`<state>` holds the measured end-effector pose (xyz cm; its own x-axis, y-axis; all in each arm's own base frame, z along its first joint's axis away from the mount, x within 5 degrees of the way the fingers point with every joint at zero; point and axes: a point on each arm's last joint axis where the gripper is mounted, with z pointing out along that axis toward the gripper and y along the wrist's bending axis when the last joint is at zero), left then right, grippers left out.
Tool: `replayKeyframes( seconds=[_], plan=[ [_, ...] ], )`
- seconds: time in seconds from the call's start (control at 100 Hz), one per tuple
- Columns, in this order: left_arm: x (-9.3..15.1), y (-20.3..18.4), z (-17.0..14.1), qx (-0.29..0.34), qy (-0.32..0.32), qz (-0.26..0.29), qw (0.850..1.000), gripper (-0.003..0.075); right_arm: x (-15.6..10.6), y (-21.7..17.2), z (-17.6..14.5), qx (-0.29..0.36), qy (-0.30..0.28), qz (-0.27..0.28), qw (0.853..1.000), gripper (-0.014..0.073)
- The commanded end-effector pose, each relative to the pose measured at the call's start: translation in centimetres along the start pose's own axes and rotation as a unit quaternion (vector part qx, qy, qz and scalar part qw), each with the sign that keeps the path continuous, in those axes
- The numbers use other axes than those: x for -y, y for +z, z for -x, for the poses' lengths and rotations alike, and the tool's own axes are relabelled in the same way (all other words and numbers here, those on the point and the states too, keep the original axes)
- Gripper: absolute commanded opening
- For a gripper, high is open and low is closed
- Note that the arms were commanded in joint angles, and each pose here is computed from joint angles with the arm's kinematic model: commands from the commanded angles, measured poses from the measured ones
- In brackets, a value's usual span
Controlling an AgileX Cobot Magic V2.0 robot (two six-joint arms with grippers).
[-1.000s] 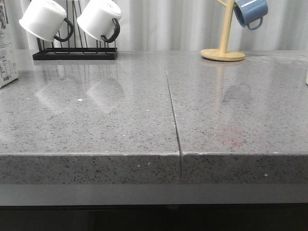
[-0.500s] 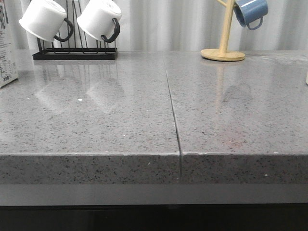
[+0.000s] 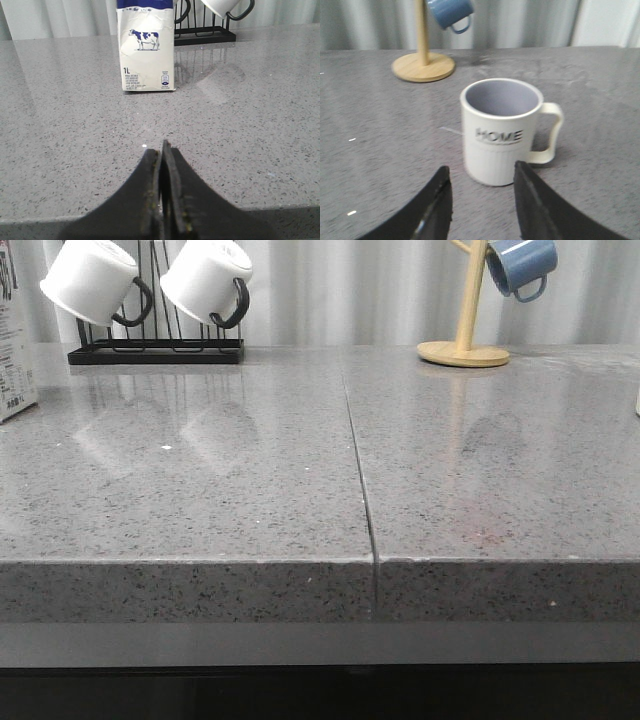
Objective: Place milk next to cup
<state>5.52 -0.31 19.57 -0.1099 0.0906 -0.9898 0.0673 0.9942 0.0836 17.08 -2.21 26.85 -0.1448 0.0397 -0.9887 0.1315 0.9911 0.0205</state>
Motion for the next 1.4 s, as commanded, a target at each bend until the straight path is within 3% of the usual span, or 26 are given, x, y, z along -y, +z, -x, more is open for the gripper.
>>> replayKeyframes(
  seconds=[0.0, 0.19, 0.47, 0.58, 0.82, 1.39],
  plan=[
    [0.1, 0.1, -0.6, 0.035, -0.009, 0.003, 0.999, -0.0021, 0.8, 0.9, 2.1, 0.082, -0.015, -0.023, 0.996, 0.0321],
    [0.1, 0.1, -0.6, 0.035, -0.009, 0.003, 0.999, -0.0020, 2.8, 2.9, 1.1, 0.086, -0.012, -0.070, 0.994, 0.0321],
    [0.1, 0.1, -0.6, 0.035, -0.009, 0.003, 0.999, -0.0021, 4.6, 6.1, -1.1, 0.097, -0.011, -0.097, 0.990, 0.0321],
    [0.1, 0.1, -0.6, 0.035, -0.009, 0.003, 0.999, -0.0020, 4.8, 7.1, -1.8, 0.121, -0.013, -0.097, 0.988, 0.0321],
    [0.1, 0.1, -0.6, 0.035, -0.009, 0.003, 0.999, -0.0021, 5.3, 9.7, -3.7, 0.092, -0.010, -0.097, 0.991, 0.0321],
    [0.1, 0.1, -0.6, 0.035, -0.009, 0.003, 0.999, -0.0020, 6.4, 15.5, -3.8, 0.075, 0.002, -0.095, 0.993, 0.0316]
  ],
)
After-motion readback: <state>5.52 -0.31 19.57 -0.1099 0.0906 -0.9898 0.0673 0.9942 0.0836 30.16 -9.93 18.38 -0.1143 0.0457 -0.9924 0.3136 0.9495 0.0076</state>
